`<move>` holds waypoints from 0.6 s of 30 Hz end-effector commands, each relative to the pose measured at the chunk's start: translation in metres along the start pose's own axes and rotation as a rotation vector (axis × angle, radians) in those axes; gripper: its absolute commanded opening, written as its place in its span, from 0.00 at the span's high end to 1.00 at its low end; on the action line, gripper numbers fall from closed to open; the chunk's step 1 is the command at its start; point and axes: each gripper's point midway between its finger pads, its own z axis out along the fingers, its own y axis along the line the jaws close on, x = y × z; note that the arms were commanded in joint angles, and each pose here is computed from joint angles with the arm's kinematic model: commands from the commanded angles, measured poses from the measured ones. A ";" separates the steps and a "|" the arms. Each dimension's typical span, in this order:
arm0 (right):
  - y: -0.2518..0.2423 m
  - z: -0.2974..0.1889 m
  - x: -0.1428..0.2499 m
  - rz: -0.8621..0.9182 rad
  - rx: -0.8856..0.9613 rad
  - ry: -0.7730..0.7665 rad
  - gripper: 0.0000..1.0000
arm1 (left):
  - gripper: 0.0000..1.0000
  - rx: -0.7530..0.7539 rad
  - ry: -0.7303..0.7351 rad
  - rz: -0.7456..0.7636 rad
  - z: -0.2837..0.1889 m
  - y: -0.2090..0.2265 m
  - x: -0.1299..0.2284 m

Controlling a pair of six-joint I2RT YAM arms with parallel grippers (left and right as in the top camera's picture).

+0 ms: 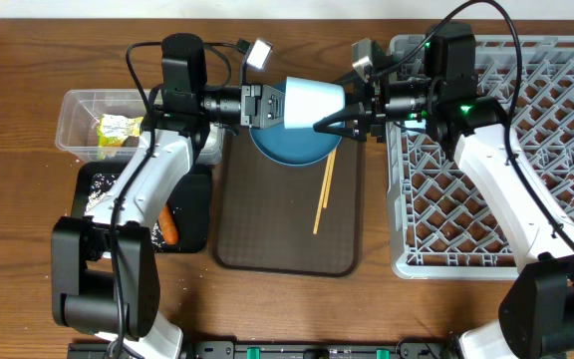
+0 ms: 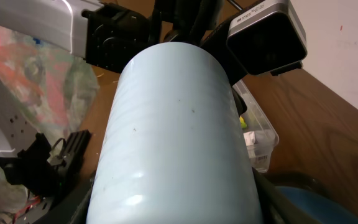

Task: Sort waste into correct bins and load items into the dishwasher rack
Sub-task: 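Grasp the light-blue cup's base with the right gripper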

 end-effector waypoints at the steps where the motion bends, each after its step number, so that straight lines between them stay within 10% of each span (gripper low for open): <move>1: 0.001 -0.005 -0.012 -0.026 0.001 -0.019 0.82 | 0.94 0.017 0.031 0.018 0.011 0.000 0.013; 13: 0.001 -0.005 -0.012 -0.024 0.002 -0.021 0.81 | 0.93 -0.028 0.022 0.008 0.012 0.012 0.019; 18: 0.001 -0.005 -0.013 -0.024 0.002 -0.021 0.81 | 0.78 -0.048 0.008 0.014 0.011 0.015 0.016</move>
